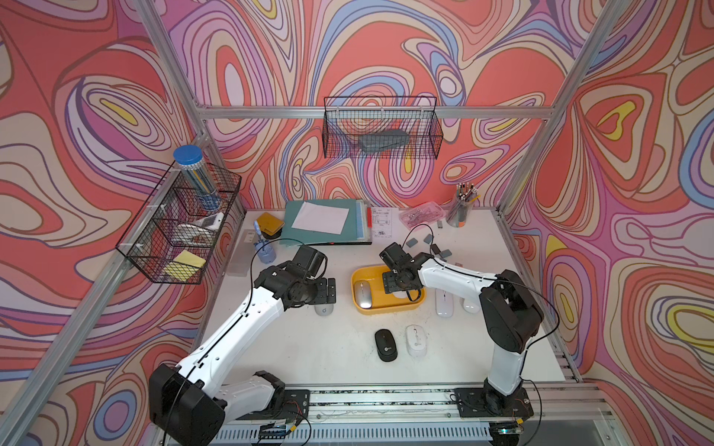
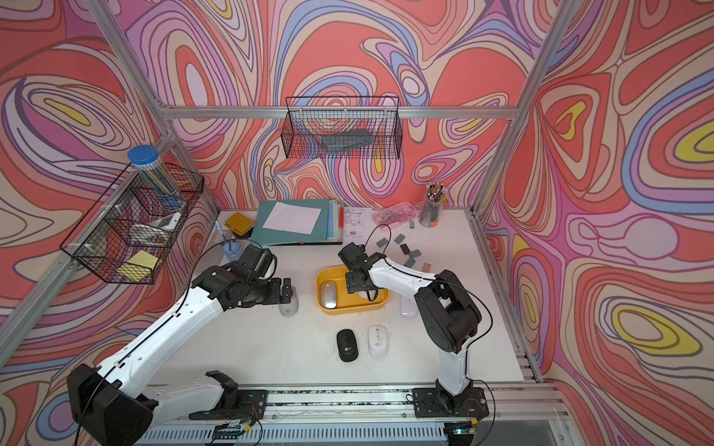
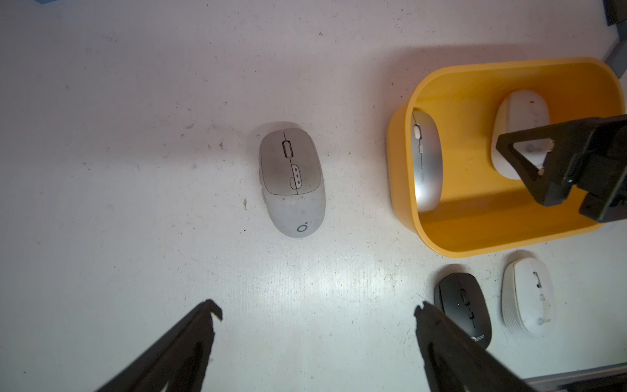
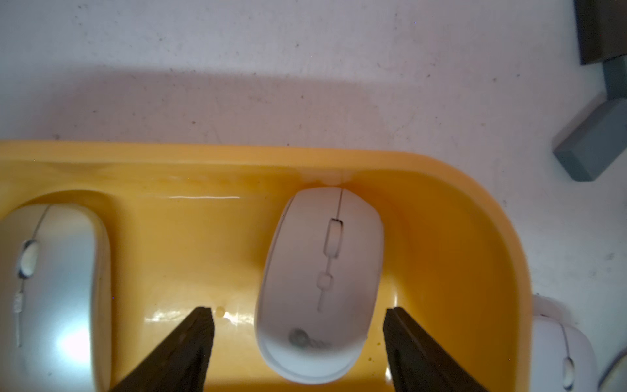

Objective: Take out the mouse from the storage box
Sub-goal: Pick up the mouse from the storage box.

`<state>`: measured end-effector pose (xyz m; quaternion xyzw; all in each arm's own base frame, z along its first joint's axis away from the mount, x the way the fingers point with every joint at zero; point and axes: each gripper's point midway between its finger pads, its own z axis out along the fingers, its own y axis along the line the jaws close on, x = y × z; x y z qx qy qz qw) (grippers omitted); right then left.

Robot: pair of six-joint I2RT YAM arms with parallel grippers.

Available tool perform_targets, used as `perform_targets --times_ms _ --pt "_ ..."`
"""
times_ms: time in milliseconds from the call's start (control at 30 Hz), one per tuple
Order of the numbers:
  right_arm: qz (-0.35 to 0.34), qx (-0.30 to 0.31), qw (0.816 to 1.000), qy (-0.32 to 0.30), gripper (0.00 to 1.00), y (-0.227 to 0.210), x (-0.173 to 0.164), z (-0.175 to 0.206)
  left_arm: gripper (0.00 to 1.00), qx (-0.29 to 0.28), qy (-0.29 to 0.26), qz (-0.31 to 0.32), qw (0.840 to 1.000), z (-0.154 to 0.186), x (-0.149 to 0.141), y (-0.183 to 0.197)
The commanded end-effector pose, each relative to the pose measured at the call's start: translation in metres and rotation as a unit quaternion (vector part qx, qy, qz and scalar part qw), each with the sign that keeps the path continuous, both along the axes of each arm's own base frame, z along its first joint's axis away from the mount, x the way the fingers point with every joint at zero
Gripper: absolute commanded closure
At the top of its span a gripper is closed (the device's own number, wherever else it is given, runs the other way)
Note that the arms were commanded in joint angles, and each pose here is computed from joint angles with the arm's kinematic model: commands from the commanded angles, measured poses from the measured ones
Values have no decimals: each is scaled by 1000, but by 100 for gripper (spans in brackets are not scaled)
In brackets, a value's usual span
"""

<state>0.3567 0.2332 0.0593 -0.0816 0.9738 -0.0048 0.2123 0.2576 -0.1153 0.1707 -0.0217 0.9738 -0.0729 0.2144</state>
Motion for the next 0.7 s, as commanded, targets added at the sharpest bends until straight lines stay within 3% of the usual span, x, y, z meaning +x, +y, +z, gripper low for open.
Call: perform_targets --times_ms 0,267,500,667 --pt "2 10 1000 -11 19 15 3 9 4 -1 -8 5 1000 4 5 1" --pt "-91 -14 996 -1 9 -4 4 0 4 -3 -9 4 1000 6 4 1" --pt "-214 135 967 13 8 15 -3 -15 4 -5 -9 3 1000 5 3 0" --pt "-266 137 954 -7 7 3 -2 -14 4 -7 -11 2 1000 6 2 0"
